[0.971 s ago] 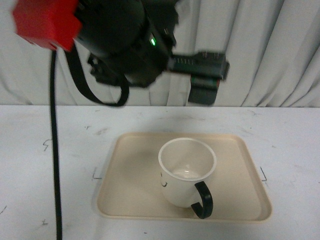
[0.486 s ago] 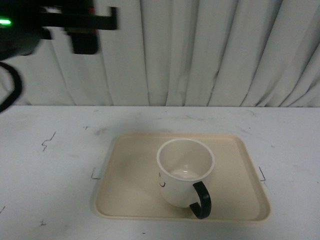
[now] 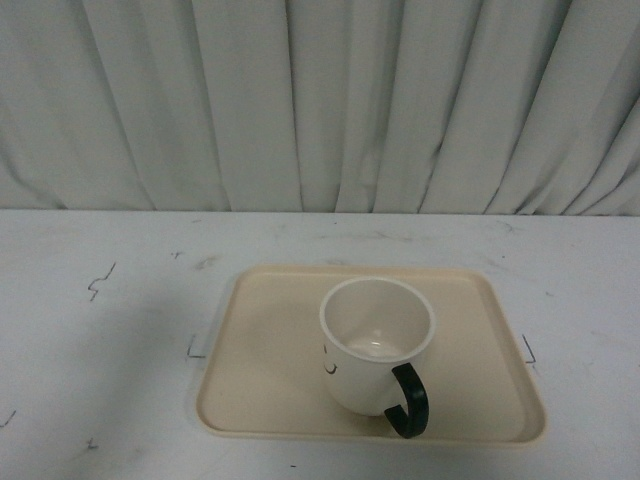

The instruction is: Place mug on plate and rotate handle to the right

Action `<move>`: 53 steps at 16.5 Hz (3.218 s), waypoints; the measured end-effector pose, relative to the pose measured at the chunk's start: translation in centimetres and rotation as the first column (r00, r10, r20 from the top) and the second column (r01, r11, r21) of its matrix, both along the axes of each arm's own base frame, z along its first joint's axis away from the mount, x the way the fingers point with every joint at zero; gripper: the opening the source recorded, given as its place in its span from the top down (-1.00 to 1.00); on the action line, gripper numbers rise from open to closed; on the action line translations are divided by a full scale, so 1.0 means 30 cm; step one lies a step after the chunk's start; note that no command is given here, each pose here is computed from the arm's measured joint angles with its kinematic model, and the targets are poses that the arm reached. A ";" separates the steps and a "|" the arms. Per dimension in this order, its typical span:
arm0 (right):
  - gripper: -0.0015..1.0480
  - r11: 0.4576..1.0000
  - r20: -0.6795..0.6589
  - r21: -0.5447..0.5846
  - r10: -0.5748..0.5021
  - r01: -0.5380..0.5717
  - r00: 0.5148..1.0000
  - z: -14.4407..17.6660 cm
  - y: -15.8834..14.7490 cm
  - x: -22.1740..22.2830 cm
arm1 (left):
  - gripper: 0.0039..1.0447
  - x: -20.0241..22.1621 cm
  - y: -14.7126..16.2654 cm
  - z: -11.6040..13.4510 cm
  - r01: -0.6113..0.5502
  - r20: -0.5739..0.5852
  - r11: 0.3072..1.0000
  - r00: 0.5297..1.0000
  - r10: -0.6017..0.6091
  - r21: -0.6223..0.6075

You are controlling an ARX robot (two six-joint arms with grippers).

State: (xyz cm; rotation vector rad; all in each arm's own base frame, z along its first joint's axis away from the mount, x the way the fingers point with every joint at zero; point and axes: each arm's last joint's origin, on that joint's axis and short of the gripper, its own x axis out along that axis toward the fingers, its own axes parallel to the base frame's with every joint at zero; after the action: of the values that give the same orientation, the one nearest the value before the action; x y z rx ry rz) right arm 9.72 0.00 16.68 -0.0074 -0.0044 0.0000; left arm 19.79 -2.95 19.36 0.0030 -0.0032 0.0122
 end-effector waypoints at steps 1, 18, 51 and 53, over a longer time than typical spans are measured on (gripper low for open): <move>-0.87 1.000 0.000 0.000 0.000 0.000 1.000 0.000 0.000 0.000 | 0.97 -0.019 0.010 -0.008 0.002 -0.001 1.000 1.000 -0.002 0.000; -0.87 1.000 0.000 0.000 0.000 0.000 1.000 0.000 0.000 0.000 | 0.97 -0.235 0.098 -0.087 0.012 -0.004 1.000 1.000 -0.012 -0.001; -0.87 0.968 -0.416 0.105 0.249 -0.226 0.875 0.140 0.001 0.104 | -0.88 -0.334 0.098 -0.094 0.012 -0.005 1.000 1.000 -0.012 -0.002; -0.87 0.970 -0.457 0.030 0.230 -0.243 0.860 0.199 0.034 0.235 | -0.88 -0.334 0.098 -0.094 0.012 -0.006 1.000 1.000 -0.012 -0.002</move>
State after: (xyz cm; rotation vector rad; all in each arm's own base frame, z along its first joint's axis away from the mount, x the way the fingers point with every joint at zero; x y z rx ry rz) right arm 16.79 1.02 22.66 -0.0353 0.4704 0.2499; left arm 9.76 0.00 16.55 0.0010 0.0025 0.0000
